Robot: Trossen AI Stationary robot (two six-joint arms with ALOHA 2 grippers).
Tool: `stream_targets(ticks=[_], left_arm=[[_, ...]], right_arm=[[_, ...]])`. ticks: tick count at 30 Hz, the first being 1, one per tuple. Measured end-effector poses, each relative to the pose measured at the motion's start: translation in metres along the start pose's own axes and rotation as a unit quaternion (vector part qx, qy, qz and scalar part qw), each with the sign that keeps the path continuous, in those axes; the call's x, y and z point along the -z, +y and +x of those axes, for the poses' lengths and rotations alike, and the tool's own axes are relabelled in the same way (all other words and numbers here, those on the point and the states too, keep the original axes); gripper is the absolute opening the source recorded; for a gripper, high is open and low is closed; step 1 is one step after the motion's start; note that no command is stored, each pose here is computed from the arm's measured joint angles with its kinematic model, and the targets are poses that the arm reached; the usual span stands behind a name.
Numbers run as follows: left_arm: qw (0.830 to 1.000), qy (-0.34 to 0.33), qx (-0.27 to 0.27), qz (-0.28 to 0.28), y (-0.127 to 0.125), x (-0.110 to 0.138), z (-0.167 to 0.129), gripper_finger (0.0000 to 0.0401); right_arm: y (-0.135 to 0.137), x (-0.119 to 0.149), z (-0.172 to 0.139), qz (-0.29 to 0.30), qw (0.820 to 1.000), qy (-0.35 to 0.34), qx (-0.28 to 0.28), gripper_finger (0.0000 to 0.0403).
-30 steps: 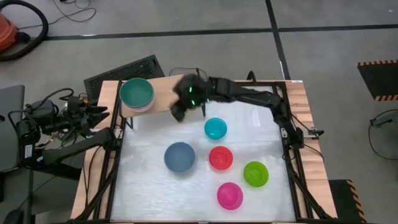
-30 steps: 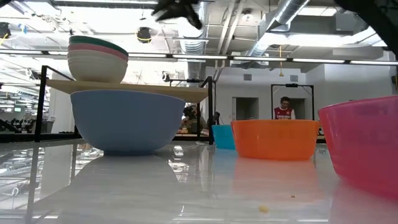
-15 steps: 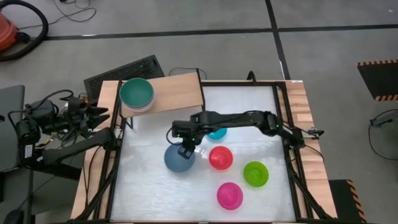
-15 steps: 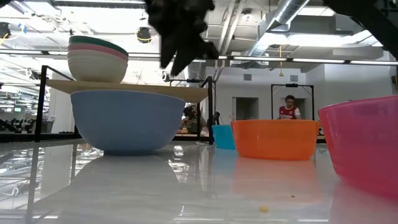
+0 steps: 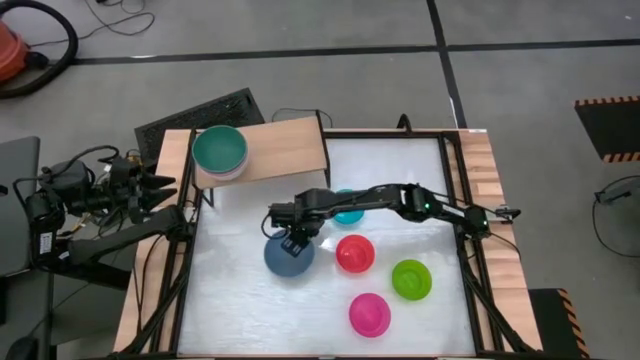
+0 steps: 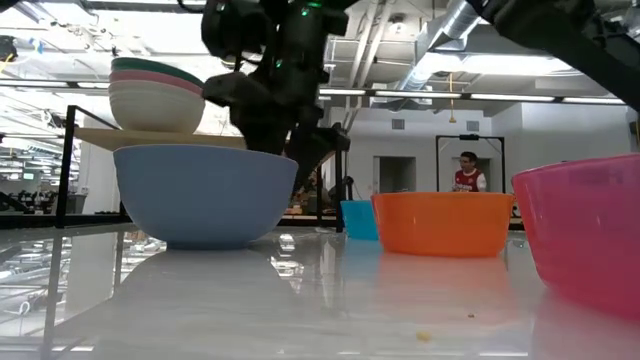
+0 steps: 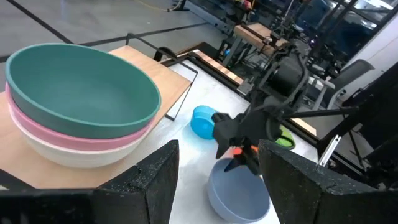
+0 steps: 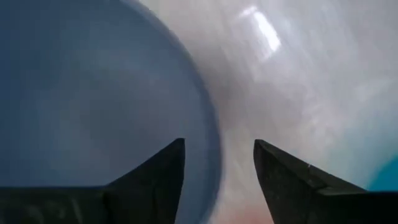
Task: Place and stack bowls onto a shelf
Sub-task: Stack the big blue bowl on top of the big dark green bowl on the shelf
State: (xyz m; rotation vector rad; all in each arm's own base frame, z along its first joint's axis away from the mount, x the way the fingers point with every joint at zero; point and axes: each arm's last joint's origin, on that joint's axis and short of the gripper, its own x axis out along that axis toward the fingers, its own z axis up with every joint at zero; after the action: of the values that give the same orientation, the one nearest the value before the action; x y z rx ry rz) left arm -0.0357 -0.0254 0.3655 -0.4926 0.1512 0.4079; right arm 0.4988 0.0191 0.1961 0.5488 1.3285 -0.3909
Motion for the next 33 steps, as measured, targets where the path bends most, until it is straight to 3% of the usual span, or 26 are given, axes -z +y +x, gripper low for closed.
stream_targets(ticks=[4,12,17,23,27,33], left_arm=[[1.0,0.001,0.0,0.004,0.0,0.0,0.0,0.0204],[1.0,0.0,-0.002,0.007,0.0,0.0,0.0,0.0204],[1.0,-0.001,-0.004,0.007,0.0,0.0,0.0,0.0204],[1.0,0.0,-0.031,0.0,0.002,0.002,0.0,0.0204],[0.999,0.004,-0.048,-0.014,0.004,0.003,0.0,0.0204],[0.998,0.008,-0.052,-0.021,0.005,0.004,0.0,0.0204]], right_arm=[[-0.001,0.001,0.001,0.004,1.0,0.008,0.006,0.0177],[0.002,0.002,-0.011,-0.006,1.0,0.005,-0.021,0.0028],[0.005,0.002,-0.023,-0.005,0.999,-0.007,-0.036,0.0027],[0.006,0.003,-0.091,-0.002,0.992,-0.096,-0.087,0.0027],[-0.001,-0.007,-0.142,0.016,0.968,-0.219,-0.12,0.0027],[-0.014,-0.024,-0.204,0.036,0.904,-0.385,-0.182,0.0027]])
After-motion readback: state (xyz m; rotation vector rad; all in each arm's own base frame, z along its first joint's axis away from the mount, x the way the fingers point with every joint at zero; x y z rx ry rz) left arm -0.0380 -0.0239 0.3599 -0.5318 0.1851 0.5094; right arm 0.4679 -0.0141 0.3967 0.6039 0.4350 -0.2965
